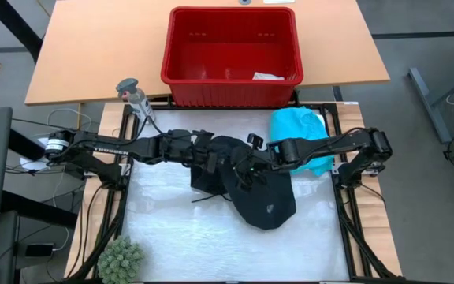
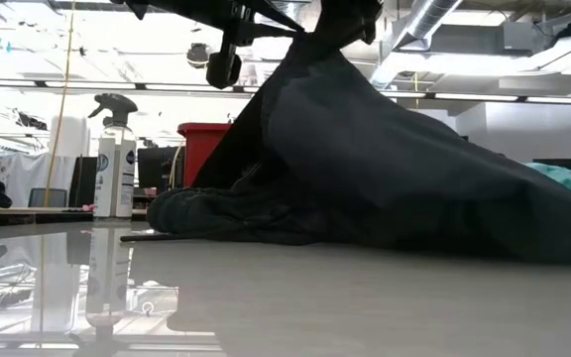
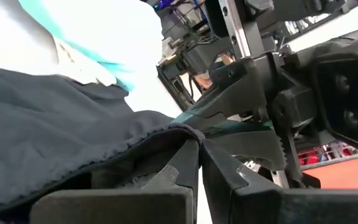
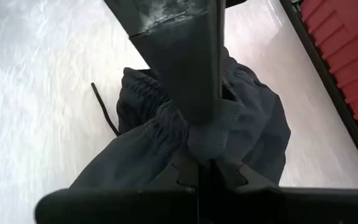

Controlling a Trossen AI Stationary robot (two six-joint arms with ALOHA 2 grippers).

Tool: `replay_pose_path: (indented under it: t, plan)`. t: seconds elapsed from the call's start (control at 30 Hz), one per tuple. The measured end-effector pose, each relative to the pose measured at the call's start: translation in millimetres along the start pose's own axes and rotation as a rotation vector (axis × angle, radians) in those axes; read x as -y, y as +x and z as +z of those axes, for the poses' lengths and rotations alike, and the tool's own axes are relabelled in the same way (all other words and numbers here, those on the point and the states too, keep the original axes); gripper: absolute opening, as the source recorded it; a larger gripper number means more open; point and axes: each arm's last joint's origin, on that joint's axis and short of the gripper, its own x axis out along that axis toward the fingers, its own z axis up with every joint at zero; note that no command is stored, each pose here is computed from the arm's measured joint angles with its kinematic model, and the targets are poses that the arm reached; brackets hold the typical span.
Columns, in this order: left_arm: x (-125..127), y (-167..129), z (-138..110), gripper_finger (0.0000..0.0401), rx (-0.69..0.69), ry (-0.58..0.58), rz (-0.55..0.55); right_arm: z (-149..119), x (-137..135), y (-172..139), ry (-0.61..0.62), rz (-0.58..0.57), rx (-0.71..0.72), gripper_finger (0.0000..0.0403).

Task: Fold Laundry from Bin
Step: Fold the black shorts

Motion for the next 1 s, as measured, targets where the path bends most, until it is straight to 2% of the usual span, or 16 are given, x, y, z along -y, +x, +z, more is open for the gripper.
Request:
replay_pose_path:
  t: [0.17, 0.27, 0.4, 0.53, 0.6, 0.67, 0.77, 1.0]
  plan:
    - [-1.3, -0.5, -0.4, 0.0004, -0.013, 0.130, 0.011, -1.4, 0.4, 0.0, -0.008, -0.003, -0.014, 0.0032]
    - [-5.8, -4.0, 0.3, 0.0020, -0.035, 0.243, 0.065, -3.6, 0.1, -2.9, -0.020, -0.014, -0.028, 0.0032]
    - [-15.1, -13.3, 2.4, 0.0058, -0.107, 0.370, 0.150, -7.7, 3.3, -10.9, -0.029, -0.059, -0.052, 0.0032]
    - [-20.2, -32.0, -0.4, 0.0106, -0.249, 0.491, 0.204, -10.5, 7.7, -18.0, -0.017, -0.088, -0.069, 0.0032]
    - [-24.7, -39.2, -8.6, 0.0127, -0.322, 0.550, 0.272, -9.8, 9.8, -21.3, -0.012, -0.093, -0.059, 0.0032]
    - [-33.8, -41.6, -21.4, 0.0146, -0.377, 0.573, 0.348, -8.6, 12.8, -26.1, -0.004, -0.095, -0.043, 0.0032]
    - [-49.2, -41.8, -44.1, 0.0170, -0.430, 0.536, 0.378, -6.7, 15.8, -29.7, 0.005, -0.103, -0.022, 0.0032]
    - [-79.8, -42.7, -76.6, 0.0194, -0.369, 0.525, 0.438, -4.9, 19.8, -34.9, -0.011, -0.113, 0.001, 0.0032]
